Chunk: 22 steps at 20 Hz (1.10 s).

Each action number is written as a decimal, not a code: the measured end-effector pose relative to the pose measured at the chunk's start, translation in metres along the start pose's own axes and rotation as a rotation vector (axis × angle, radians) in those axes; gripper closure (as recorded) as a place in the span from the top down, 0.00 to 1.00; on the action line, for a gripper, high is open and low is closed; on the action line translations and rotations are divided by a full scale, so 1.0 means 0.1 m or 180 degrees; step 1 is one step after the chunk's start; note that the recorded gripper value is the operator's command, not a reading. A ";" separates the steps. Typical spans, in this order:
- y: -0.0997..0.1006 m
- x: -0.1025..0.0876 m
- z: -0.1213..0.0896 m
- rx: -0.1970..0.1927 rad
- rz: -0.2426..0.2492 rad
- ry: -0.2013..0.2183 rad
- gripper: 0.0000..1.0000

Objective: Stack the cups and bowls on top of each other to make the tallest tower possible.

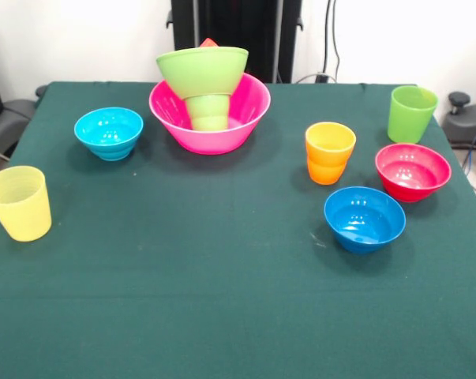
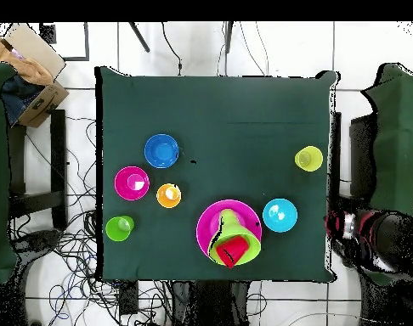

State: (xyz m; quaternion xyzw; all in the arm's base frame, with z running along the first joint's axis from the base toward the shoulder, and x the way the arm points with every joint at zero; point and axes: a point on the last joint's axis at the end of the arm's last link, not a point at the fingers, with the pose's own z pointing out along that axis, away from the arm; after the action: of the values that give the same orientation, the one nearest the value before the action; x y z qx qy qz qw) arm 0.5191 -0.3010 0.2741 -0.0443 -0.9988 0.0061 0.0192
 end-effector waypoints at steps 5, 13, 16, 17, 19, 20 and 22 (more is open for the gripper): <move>0.02 0.30 -0.10 -0.0007 0.0096 0.0068 1.00; 0.04 0.67 0.09 -0.0009 0.0080 0.0051 1.00; 0.04 0.79 0.20 -0.0036 0.0073 -0.0012 1.00; 0.04 0.81 0.22 -0.0042 0.0071 -0.0022 1.00; 0.04 0.91 0.29 -0.0065 0.0069 -0.0062 1.00; 0.04 0.94 0.31 -0.0072 0.0066 -0.0071 1.00; 0.04 1.04 0.37 -0.0102 0.0053 -0.0097 1.00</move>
State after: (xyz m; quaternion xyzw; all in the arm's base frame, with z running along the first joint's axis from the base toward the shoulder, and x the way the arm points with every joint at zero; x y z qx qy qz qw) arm 0.4142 -0.2883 0.2407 -0.0529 -0.9986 -0.0091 0.0032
